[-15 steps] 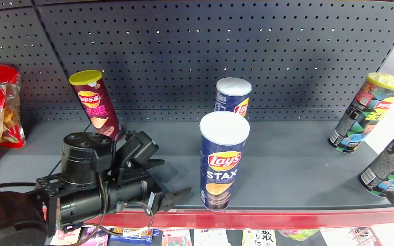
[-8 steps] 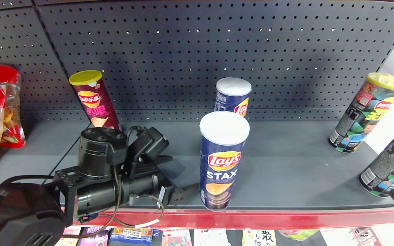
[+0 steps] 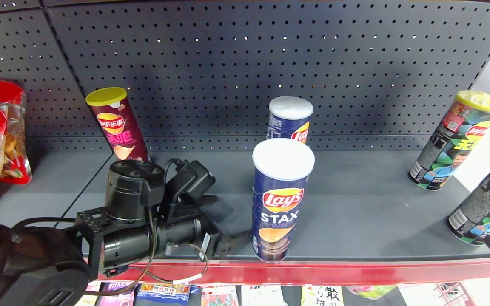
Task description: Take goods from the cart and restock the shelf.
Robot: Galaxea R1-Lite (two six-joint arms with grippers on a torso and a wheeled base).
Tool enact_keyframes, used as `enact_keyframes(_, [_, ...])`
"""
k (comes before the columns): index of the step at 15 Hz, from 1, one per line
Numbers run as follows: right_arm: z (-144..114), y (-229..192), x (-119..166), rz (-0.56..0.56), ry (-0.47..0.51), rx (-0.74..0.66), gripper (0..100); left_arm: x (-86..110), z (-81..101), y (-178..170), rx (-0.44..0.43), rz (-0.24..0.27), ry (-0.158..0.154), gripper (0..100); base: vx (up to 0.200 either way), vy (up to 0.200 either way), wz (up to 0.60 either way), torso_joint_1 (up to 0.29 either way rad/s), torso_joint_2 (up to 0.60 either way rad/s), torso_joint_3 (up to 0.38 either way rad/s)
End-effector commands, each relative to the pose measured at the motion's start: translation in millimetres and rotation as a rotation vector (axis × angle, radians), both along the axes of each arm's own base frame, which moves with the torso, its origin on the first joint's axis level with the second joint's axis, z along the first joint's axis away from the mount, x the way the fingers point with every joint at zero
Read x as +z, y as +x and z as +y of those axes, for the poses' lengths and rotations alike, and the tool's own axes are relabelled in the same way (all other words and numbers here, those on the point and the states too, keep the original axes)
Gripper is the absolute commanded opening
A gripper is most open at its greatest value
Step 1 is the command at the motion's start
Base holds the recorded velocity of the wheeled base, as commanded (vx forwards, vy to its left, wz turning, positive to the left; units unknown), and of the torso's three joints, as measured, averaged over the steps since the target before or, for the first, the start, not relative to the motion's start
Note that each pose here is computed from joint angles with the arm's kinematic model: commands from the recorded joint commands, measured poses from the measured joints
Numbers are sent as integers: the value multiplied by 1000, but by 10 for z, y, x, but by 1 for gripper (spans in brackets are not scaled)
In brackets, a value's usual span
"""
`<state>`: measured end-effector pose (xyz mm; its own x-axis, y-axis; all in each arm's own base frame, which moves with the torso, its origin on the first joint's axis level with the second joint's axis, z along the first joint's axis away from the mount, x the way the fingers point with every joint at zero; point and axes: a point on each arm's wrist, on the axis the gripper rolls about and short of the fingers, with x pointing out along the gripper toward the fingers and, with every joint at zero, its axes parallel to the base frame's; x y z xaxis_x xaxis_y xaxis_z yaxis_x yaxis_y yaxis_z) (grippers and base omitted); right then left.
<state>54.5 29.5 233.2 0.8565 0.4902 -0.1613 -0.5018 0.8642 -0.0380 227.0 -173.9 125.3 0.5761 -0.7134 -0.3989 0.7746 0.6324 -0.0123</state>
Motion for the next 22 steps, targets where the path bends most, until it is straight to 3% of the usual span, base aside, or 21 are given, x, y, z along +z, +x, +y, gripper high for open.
enact_keyframes(1, [4, 8, -2, 3, -2, 1, 100, -3, -24, 34, 0, -2, -1, 100, 0, 0, 0, 0, 0, 0])
enact_keyframes(18, [0, 7, -5, 3, -2, -4, 100, 22, -120, 119, -5, -19, -12, 100, 0, 0, 0, 0, 0, 0])
enact_keyframes(21, [-27, -27, -70, 10, -5, -18, 100, 110, 81, 20, 37, -37, -21, 100, 0, 0, 0, 0, 0, 0])
enact_keyframes(22, [-59, -65, -176, 22, -12, -41, 100, 176, 286, -98, 78, -53, -26, 100, 0, 0, 0, 0, 0, 0])
